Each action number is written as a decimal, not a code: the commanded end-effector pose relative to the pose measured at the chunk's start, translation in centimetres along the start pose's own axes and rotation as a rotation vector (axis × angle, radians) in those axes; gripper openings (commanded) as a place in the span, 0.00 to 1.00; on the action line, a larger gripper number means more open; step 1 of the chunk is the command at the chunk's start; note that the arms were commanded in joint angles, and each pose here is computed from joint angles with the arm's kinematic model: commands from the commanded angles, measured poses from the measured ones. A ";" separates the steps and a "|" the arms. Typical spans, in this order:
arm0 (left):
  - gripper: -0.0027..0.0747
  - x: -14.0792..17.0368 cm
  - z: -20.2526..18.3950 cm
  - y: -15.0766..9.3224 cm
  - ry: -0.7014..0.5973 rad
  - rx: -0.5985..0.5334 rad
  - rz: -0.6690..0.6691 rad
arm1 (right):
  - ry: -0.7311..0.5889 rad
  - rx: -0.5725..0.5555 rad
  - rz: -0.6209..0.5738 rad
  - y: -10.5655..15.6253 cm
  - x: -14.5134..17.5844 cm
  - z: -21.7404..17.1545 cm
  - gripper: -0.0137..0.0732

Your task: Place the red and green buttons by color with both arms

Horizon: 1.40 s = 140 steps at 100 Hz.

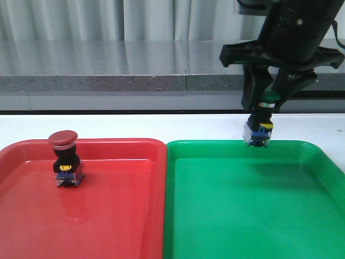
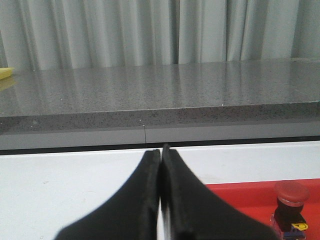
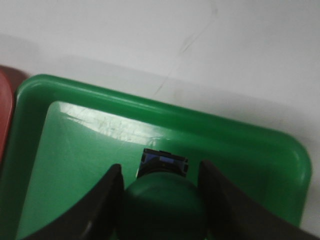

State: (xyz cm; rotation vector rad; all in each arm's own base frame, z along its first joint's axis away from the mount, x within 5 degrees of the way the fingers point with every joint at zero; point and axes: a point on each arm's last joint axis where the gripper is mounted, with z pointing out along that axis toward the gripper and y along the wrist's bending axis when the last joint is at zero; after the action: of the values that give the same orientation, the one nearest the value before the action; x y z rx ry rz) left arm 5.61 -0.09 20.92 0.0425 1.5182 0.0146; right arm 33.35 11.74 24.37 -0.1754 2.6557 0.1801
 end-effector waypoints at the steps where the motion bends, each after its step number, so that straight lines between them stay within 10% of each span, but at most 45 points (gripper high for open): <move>1: 0.01 0.5 -0.1 -0.1 -0.070 0.003 -0.005 | -0.115 -0.032 0.006 0.7 -0.2 -1.7 0.44; 49: 0.01 0.5 -0.1 -0.1 -0.070 0.003 -0.005 | -0.075 -0.033 0.032 0.5 2.9 0.9 0.45; 80: 0.01 0.5 -0.1 -0.1 -0.070 0.003 -0.005 | -0.069 -0.046 0.057 0.6 2.9 0.9 0.83; 96: 0.01 0.5 -0.1 -0.1 -0.070 0.003 -0.005 | -0.085 -0.050 0.058 0.6 2.8 0.7 0.87; 140: 0.01 0.5 -0.1 -0.1 -0.070 0.003 -0.005 | -0.459 -0.044 -0.077 0.1 1.7 -10.0 0.87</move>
State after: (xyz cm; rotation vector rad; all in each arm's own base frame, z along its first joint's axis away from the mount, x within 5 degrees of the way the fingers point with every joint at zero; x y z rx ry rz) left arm 5.61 -0.09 20.92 0.0425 1.5182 0.0146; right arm 28.63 10.76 28.22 -0.1790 2.3782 0.2316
